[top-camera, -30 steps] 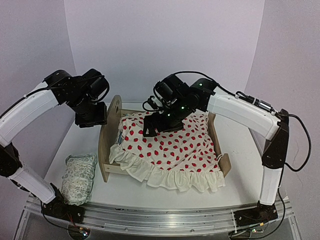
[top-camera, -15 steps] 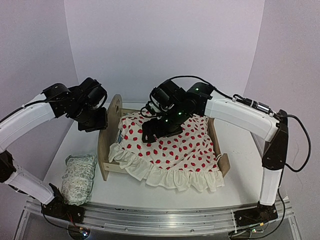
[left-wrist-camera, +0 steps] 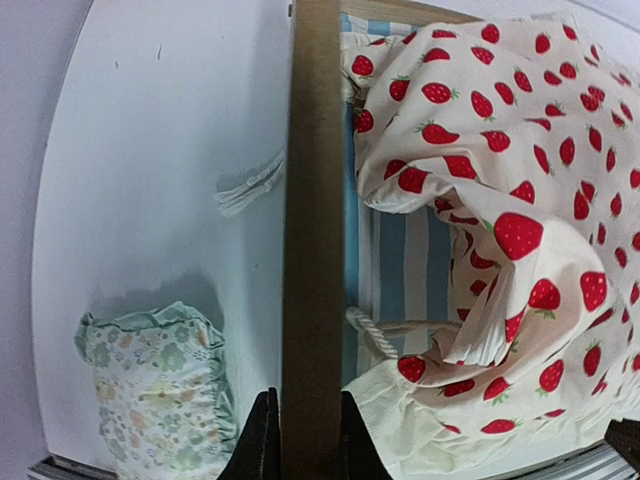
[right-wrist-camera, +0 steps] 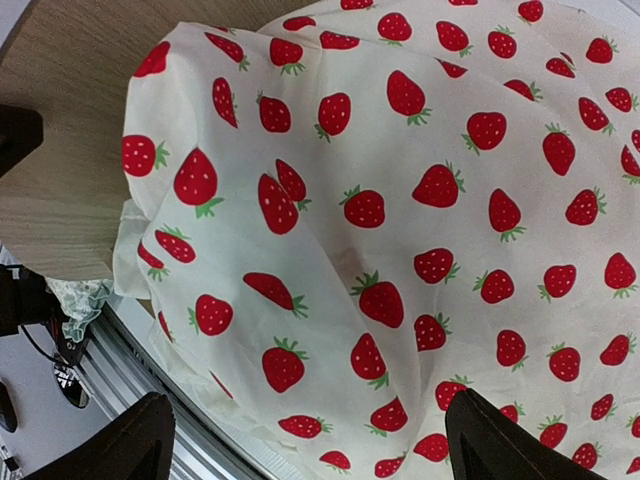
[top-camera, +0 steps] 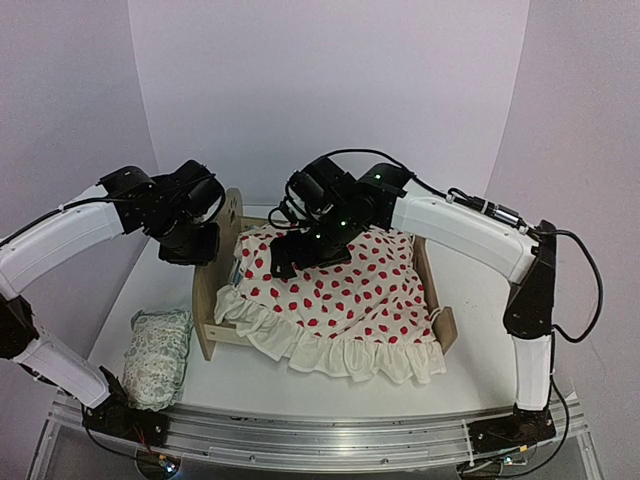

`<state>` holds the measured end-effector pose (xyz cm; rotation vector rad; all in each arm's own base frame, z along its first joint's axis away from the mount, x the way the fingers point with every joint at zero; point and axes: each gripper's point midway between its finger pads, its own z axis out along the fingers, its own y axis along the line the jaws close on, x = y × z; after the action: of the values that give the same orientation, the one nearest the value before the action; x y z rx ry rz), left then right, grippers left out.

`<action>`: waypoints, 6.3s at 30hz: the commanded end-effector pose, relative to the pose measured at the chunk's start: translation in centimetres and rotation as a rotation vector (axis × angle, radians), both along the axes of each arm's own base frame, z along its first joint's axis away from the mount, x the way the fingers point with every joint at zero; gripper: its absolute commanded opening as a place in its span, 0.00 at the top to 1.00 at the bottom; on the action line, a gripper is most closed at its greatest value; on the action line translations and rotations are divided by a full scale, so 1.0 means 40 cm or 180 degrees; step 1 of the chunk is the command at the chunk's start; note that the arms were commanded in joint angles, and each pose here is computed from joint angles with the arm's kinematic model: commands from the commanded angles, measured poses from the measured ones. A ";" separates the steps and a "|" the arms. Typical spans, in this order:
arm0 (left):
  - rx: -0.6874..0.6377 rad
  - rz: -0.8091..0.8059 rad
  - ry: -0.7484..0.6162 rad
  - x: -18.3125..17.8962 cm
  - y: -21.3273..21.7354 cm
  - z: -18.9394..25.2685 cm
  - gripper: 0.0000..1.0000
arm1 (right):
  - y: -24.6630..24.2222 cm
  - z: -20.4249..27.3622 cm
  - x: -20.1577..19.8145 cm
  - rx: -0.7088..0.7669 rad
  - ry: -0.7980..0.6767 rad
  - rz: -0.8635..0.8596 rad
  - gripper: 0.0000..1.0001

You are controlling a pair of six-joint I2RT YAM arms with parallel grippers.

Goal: Set up the pet bed
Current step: Move the bed frame to the center of the board, then pick up the left corner of the mattress closest to the robot from the bed frame, then cross the left ropes of the mattress closest to the robot.

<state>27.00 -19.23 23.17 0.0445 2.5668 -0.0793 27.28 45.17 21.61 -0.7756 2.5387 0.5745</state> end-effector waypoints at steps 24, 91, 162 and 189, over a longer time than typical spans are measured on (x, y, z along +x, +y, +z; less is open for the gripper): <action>0.0050 0.0162 -0.0184 0.123 -0.019 0.016 0.95 | 0.091 0.129 0.061 0.0061 -0.1007 0.0247 0.05; -0.0994 0.0127 -0.0126 0.020 -0.042 0.149 0.48 | 0.192 -0.151 0.058 -0.0395 -0.1128 0.0735 0.28; -0.0826 -0.2218 -0.1088 -0.050 -0.171 0.250 0.60 | -0.023 0.336 0.102 0.1227 -0.0725 0.0135 1.00; -0.0835 -0.2568 -0.1441 0.023 -0.269 0.125 0.71 | -0.036 0.403 0.100 0.1518 -0.0588 0.0075 1.00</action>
<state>27.45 -29.39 25.93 0.9092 2.0305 -0.6019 31.97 44.29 32.29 -0.6757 2.2250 0.9197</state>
